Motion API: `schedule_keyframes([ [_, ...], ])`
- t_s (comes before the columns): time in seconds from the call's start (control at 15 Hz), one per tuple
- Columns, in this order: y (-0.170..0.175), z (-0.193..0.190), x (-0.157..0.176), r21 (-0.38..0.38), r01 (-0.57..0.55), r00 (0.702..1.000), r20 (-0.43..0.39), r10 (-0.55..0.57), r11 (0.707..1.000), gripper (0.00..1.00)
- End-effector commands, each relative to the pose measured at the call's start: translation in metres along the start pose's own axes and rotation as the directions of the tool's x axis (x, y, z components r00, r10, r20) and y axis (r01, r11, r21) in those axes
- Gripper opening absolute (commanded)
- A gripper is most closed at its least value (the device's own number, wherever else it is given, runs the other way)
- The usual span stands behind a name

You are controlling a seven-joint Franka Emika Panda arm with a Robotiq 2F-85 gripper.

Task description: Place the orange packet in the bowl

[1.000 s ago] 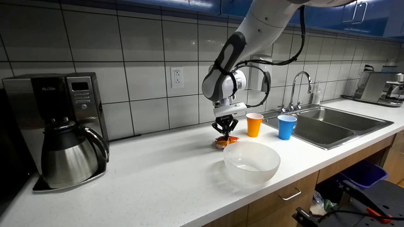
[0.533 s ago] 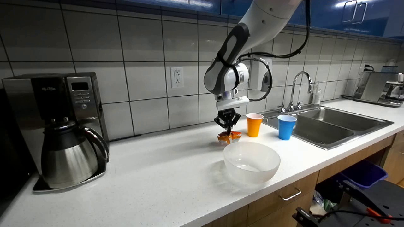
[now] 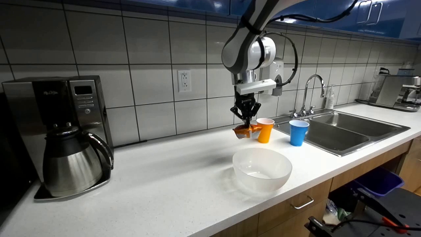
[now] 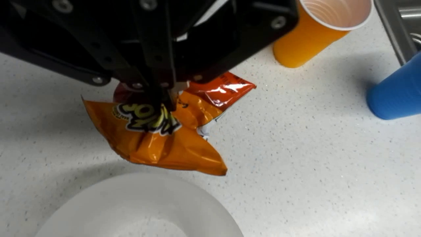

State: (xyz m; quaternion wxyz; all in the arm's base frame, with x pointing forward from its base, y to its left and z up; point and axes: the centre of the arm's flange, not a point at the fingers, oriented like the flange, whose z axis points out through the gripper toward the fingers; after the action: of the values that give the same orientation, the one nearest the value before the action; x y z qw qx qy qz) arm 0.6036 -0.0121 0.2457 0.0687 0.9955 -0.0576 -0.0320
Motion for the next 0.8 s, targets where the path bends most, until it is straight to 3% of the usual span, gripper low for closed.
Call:
schedule_keyframes([
  [0.0, 0.001, -0.029, -0.064, 0.001, 0.071, 0.997, 0.013, -0.071, 0.997, 0.0],
  [0.4, -0.024, -0.033, -0.129, -0.003, 0.158, 0.987, 0.043, -0.158, 0.987, 0.0],
  [0.73, -0.044, 0.006, -0.16, -0.047, 0.191, 0.979, 0.08, -0.187, 0.981, 0.0],
])
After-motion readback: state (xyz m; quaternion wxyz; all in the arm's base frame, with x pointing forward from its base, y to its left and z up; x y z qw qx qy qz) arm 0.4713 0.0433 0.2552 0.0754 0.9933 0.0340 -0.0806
